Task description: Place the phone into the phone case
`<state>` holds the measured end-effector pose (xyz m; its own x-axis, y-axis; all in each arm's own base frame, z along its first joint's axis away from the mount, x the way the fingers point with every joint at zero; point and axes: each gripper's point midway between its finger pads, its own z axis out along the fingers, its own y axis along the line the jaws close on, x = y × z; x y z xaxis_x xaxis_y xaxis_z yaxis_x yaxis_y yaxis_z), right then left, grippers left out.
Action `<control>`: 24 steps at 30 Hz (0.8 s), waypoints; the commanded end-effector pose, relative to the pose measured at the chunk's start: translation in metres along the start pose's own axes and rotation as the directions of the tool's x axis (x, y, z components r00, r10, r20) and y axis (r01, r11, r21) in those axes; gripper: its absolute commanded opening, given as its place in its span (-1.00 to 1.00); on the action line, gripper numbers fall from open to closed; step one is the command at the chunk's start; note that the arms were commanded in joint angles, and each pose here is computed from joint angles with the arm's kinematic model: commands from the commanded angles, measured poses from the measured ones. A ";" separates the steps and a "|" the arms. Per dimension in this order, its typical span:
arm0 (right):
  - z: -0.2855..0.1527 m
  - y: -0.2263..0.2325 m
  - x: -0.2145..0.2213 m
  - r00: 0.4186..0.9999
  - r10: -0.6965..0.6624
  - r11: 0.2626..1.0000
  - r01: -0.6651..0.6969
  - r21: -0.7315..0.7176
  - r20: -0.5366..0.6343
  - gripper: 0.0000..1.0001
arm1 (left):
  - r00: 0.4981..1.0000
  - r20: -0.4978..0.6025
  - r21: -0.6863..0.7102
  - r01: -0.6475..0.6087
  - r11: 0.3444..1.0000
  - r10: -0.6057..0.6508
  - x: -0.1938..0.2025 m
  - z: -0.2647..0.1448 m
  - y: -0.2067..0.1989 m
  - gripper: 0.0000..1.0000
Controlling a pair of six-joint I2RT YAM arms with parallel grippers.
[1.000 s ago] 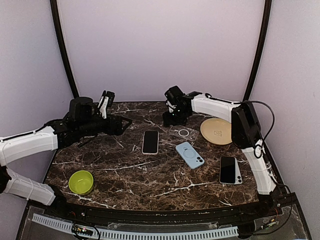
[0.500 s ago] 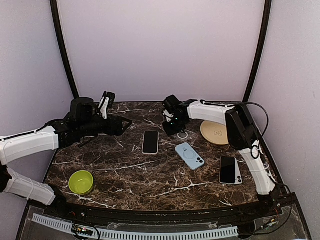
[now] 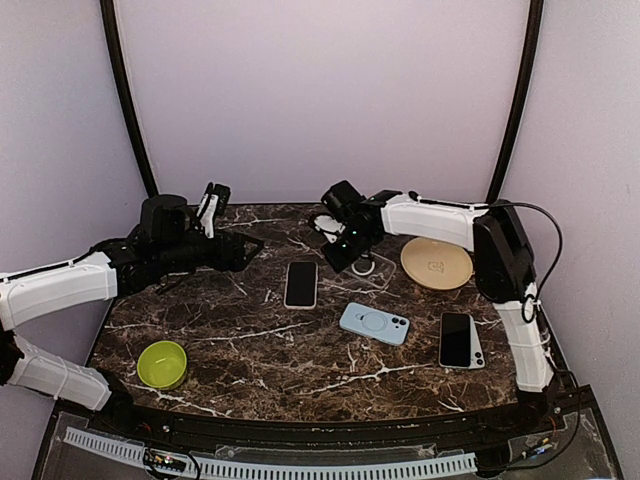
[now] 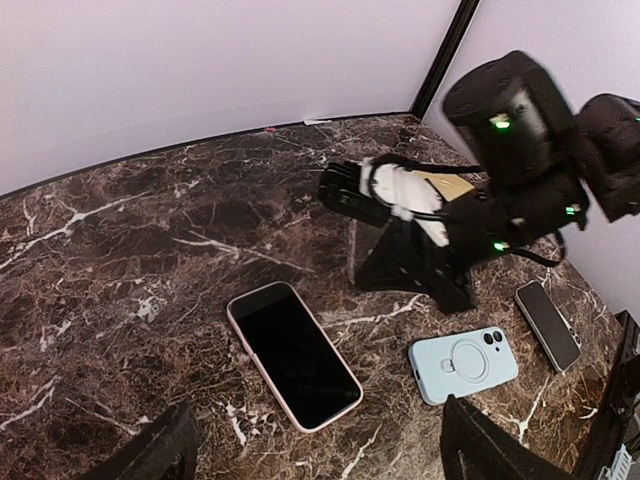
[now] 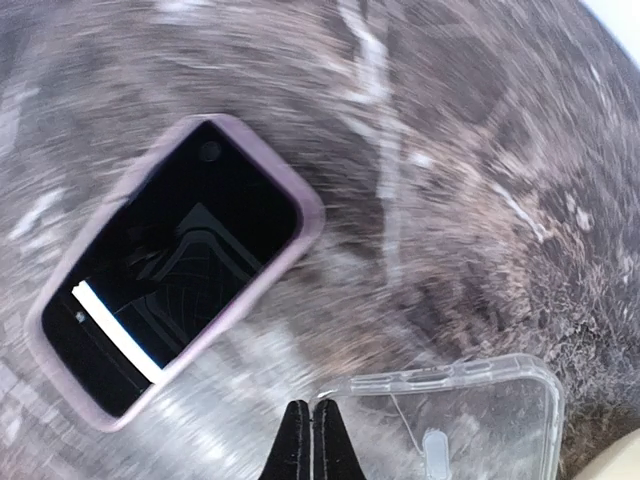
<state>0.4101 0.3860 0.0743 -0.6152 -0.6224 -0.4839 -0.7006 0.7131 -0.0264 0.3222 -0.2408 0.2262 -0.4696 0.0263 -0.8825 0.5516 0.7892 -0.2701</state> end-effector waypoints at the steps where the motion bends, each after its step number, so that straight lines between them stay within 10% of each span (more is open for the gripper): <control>1: -0.070 0.101 -0.007 0.942 -0.309 0.929 0.329 -0.172 0.132 -1.00 | 1.000 0.009 -0.013 -0.008 1.000 0.009 -0.003 -0.004 0.003 0.72; 8: -0.074 0.228 0.098 0.856 -0.517 0.753 0.448 -0.483 -0.011 -1.00 | 1.000 0.007 -0.026 -0.007 1.000 0.007 -0.003 -0.003 0.007 0.72; 20: -0.079 0.262 0.134 0.874 -0.485 0.693 0.402 -0.599 0.025 -1.00 | 0.998 0.025 -0.119 -0.055 0.991 0.058 -0.010 -0.009 0.022 0.69; 24: -0.077 0.259 0.144 0.882 -0.471 0.715 0.386 -0.583 0.005 -0.40 | 0.998 -0.005 -0.135 -0.068 0.989 0.068 -0.003 -0.005 0.026 0.65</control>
<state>0.1063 0.4466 0.0394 -0.1847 -0.9272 -0.3258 -0.9468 0.0790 0.3121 0.3264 -0.2213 0.2073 -0.4862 0.0821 -0.8700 0.4950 0.8463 -0.1968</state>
